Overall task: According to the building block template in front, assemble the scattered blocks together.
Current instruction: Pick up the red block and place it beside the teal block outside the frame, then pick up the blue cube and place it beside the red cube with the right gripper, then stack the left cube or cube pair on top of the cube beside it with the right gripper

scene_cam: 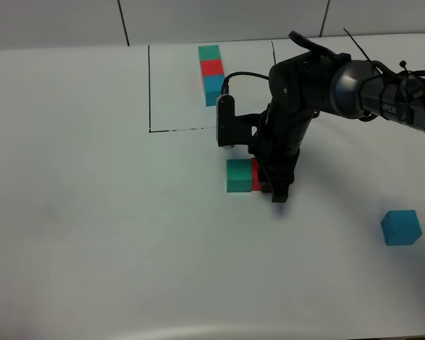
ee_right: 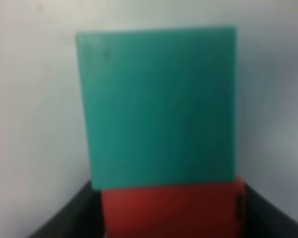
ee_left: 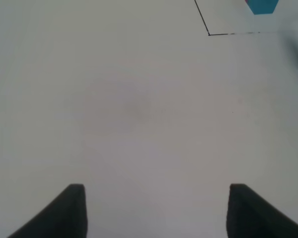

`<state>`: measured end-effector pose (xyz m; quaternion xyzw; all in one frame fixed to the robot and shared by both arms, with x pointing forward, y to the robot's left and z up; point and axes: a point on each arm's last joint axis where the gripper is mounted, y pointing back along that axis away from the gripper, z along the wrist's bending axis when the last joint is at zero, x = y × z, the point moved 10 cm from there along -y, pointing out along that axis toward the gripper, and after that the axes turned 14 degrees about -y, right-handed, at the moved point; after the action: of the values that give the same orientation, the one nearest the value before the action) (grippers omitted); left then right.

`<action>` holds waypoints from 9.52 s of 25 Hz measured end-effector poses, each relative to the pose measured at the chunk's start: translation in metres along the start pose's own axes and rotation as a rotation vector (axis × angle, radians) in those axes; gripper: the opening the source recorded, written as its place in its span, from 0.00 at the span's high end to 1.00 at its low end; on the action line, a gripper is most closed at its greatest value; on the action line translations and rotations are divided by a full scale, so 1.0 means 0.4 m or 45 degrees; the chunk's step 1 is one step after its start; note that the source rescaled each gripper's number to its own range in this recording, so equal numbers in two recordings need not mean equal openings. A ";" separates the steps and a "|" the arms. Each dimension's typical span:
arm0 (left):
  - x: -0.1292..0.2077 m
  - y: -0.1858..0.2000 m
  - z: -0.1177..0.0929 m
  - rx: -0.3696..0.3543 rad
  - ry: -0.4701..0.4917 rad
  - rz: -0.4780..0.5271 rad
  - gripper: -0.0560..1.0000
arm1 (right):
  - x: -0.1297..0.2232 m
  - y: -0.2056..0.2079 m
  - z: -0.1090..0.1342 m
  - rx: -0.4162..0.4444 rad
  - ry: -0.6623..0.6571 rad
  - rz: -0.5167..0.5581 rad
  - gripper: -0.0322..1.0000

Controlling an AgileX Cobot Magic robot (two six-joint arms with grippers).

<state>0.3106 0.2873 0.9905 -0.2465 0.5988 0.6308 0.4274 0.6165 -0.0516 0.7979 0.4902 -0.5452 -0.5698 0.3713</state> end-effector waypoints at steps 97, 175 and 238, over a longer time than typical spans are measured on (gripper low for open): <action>0.000 0.000 0.000 0.000 0.000 0.000 0.66 | 0.146 0.089 -0.062 0.018 0.007 0.197 0.95; 0.000 0.000 0.000 0.000 0.000 0.000 0.66 | 0.240 0.300 -0.087 0.464 -0.714 -0.142 0.25; 0.000 0.000 0.000 0.000 0.000 0.000 0.66 | -0.020 0.047 0.008 -0.006 -0.151 0.084 0.96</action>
<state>0.3106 0.2873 0.9905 -0.2465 0.5988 0.6308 0.4274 0.6133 -0.0456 0.8174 0.4365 -0.5806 -0.5866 0.3581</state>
